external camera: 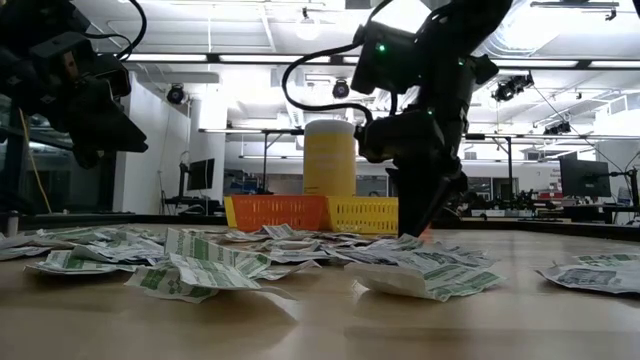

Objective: Pick & Place First Aid Supplies
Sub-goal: Put the black towelette pack into the bottom yellow basket

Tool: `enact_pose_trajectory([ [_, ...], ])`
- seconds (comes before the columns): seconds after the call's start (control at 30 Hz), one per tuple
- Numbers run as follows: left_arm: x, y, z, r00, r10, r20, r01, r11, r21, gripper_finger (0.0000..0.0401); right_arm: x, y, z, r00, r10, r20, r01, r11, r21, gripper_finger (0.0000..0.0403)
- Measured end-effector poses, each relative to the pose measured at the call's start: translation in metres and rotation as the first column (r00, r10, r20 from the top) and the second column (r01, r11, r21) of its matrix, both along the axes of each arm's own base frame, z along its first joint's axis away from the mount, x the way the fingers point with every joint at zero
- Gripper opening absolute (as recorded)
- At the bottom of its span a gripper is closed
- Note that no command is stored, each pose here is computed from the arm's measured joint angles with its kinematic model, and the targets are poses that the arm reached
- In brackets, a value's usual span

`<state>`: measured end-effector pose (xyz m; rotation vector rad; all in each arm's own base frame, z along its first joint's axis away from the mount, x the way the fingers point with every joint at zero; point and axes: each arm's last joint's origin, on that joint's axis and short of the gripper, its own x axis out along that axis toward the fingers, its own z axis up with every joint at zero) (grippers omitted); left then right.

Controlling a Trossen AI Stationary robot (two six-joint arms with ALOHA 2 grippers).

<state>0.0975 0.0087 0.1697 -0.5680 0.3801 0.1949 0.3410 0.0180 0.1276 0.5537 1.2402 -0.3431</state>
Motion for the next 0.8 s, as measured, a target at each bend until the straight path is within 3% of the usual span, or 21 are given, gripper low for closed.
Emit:
enact_pose_trajectory([
  [0.27,0.000,0.000,0.000,1.000,0.000,0.000,0.000,1.000,0.000,0.0080,0.003,0.001,0.013,1.000,-0.011,-0.008,0.012,1.000,0.021,0.0004],
  [0.4,0.000,0.000,0.000,1.000,0.000,0.000,0.000,1.000,0.000,0.0080,0.007,-0.001,0.040,0.999,-0.024,0.035,0.024,1.000,-0.002,0.0003],
  [0.67,0.000,0.000,0.000,1.000,0.000,0.000,0.000,1.000,0.000,0.0080,0.005,-0.029,0.092,1.000,-0.024,0.008,0.025,0.991,-0.133,0.0002],
  [0.8,0.000,0.000,0.000,1.000,0.000,0.000,0.000,1.000,0.000,0.0080,0.004,-0.052,0.107,0.999,0.018,-0.035,-0.026,0.976,-0.218,0.0001],
])
